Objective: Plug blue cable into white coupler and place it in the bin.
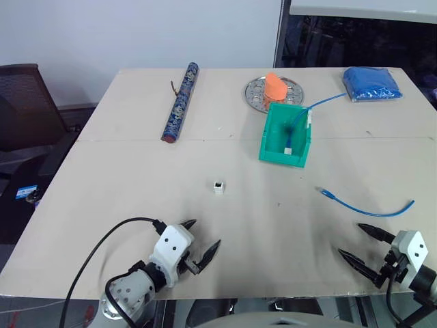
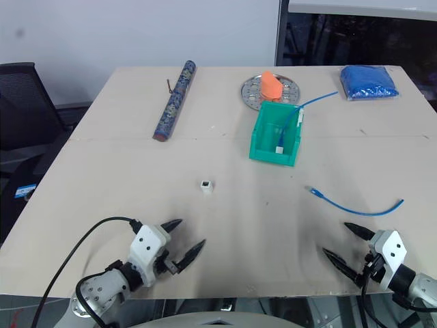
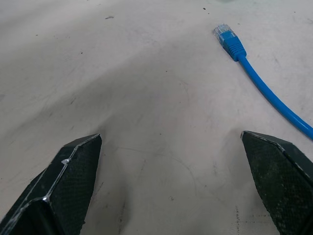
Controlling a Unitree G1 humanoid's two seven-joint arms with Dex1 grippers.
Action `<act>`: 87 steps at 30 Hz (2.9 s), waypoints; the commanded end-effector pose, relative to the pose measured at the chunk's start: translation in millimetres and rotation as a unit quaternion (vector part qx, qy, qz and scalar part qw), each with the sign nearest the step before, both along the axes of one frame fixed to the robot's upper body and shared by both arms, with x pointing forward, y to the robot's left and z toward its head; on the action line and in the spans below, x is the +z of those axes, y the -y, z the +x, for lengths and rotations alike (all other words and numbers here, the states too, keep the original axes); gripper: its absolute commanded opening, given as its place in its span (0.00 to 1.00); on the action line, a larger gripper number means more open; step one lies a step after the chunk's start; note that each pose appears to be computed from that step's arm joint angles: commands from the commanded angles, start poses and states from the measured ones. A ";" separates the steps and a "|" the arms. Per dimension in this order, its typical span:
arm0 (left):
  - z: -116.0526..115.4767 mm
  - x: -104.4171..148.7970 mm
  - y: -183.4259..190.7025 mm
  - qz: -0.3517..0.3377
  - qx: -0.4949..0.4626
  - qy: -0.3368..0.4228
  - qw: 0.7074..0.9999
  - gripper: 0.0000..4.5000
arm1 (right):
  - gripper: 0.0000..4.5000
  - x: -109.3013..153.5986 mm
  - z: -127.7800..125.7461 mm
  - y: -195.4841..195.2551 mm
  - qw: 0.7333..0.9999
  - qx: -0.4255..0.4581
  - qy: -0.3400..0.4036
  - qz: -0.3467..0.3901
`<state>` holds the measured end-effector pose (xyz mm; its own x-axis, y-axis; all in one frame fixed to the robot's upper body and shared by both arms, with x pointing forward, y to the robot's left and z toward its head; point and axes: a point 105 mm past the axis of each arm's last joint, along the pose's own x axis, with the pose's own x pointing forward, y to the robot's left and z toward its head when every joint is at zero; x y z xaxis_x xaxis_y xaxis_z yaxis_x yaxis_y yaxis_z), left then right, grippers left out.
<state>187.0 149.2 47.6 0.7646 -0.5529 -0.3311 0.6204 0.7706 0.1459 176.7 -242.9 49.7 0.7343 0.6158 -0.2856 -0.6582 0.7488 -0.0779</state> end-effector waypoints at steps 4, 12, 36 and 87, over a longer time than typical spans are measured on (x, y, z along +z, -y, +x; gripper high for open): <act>-11.7 5.3 3.4 -0.026 -0.037 -0.015 0.999 0.97 | 1.00 -5.4 23.1 -3.5 0.999 -0.015 0.037 -0.005; -22.5 -5.4 -5.0 -0.018 -0.057 -0.027 0.998 0.97 | 1.00 -6.5 23.3 -2.2 0.999 -0.014 0.040 -0.008; 25.8 90.0 25.7 -0.014 -0.290 0.016 0.957 1.00 | 0.89 26.8 114.2 -27.9 0.998 0.046 0.030 -0.044; 134.3 50.1 85.9 0.095 -0.362 0.017 0.927 1.00 | 0.99 72.5 49.5 -54.7 0.987 0.147 0.066 0.011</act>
<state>321.3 68.5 100.9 0.2603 -0.8546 -0.4494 0.9527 0.1516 0.2634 230.9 -189.7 103.4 0.5486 0.8005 -0.2415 -0.8349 0.5400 -0.1064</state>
